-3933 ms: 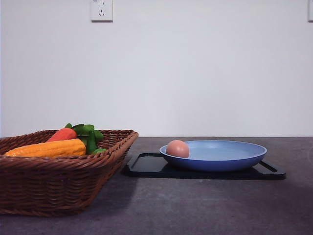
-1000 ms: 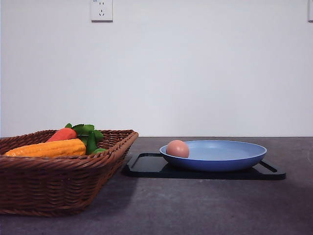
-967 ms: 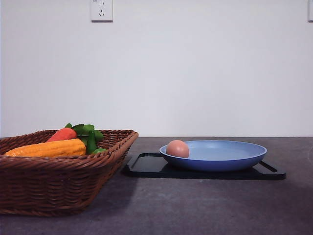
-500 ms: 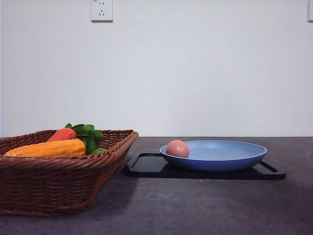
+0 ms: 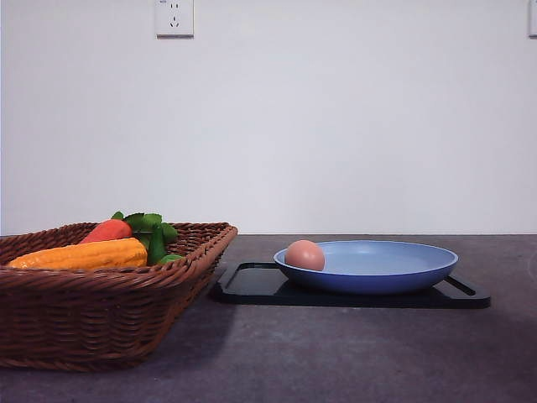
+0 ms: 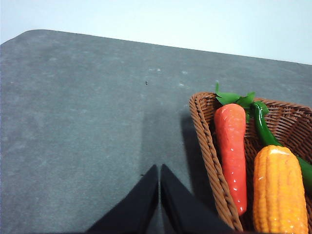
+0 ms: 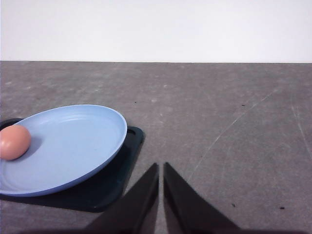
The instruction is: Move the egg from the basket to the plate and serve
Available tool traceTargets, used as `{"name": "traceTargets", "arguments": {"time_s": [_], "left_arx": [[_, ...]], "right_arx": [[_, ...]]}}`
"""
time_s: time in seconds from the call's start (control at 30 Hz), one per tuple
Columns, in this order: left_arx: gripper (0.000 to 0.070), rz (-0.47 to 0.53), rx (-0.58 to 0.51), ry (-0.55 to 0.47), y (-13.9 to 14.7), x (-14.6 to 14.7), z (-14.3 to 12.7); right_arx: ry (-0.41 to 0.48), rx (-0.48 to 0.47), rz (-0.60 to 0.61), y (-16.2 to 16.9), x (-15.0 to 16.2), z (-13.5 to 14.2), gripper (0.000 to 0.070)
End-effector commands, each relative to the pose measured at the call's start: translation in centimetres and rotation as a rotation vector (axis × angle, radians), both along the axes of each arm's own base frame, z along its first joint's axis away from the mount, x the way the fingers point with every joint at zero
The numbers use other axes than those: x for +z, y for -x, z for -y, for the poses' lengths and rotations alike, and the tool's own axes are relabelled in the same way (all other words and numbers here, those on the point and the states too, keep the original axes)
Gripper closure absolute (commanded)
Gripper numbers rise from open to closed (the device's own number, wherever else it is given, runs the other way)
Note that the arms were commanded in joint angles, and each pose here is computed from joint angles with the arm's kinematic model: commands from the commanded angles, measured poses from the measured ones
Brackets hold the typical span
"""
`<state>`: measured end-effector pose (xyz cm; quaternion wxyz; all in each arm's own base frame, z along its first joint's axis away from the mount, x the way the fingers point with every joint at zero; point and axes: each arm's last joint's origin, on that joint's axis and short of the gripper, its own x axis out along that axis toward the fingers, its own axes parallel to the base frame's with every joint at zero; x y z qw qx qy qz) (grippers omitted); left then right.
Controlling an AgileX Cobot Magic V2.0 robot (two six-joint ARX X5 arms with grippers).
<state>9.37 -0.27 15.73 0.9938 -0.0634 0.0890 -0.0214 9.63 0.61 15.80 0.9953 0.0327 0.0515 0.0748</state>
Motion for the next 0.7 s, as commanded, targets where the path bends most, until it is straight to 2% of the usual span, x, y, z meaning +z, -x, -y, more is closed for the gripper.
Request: {"name": "traceTargets", "arguments": {"time_s": [0.0,0.67], "left_arx": [[0.0700,-0.047,-0.013,0.008,-0.01,-0.83,0.04],[0.0700,-0.047,-0.013,0.008,-0.01,-0.83,0.04]], "right_arx": [[-0.015,-0.004,0.008,-0.01,0.03,0.02,0.0700],[-0.015,-0.004,0.008,-0.01,0.03,0.02,0.0700]]}}
